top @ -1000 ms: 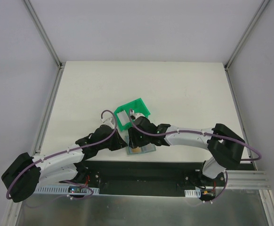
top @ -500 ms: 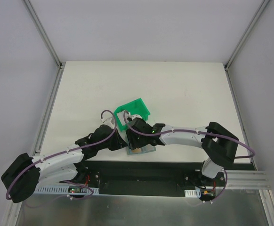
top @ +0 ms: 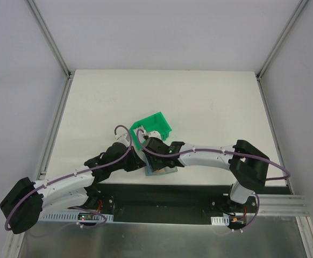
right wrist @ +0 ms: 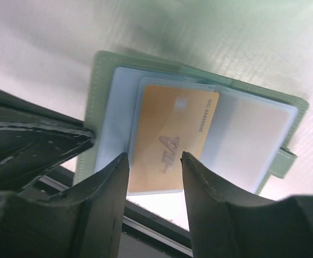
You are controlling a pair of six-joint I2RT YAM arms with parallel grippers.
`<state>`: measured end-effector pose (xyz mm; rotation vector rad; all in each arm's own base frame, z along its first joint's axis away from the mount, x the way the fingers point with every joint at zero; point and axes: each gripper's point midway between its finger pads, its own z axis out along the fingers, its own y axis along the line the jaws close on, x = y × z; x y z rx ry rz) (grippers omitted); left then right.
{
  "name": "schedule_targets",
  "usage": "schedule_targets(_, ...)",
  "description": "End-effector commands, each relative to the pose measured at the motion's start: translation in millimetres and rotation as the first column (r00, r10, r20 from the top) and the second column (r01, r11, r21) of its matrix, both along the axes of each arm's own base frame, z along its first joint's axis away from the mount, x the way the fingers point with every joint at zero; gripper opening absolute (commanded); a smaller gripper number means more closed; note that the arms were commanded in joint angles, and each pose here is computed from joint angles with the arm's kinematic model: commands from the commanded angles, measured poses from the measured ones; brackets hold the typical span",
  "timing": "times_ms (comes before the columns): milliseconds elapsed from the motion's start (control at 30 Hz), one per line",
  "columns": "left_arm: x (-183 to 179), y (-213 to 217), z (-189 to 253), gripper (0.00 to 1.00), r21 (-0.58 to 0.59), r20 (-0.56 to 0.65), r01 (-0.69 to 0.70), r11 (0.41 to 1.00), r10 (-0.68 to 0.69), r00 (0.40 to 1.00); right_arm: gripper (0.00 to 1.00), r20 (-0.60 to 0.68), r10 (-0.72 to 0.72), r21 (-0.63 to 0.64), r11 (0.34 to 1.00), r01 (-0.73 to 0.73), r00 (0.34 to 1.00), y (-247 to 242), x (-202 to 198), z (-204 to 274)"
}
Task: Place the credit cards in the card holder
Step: Turn over the card slot in the card holder.
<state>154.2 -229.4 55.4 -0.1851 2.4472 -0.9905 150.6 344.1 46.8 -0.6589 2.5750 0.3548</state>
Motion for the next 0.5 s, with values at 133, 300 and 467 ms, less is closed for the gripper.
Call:
schedule_targets(133, 3, 1, 5, 0.0, -0.011, 0.028, -0.01, 1.0, 0.011, 1.0, 0.45, 0.105, -0.057, -0.06, 0.996, 0.063, 0.993, -20, 16, 24)
schedule_targets(300, 2, 5, -2, 0.0, 0.009, 0.019, -0.012, 1.0, 0.012, 1.0, 0.44, 0.138, -0.079, -0.055, 0.995, 0.087, 0.987, -28, 20, 33)
schedule_targets(467, 1, 7, -5, 0.0, 0.013, 0.016, -0.019, 1.0, 0.019, 1.0, 0.44, 0.152, -0.108, -0.067, 0.991, 0.119, 0.982, -41, 25, 35)
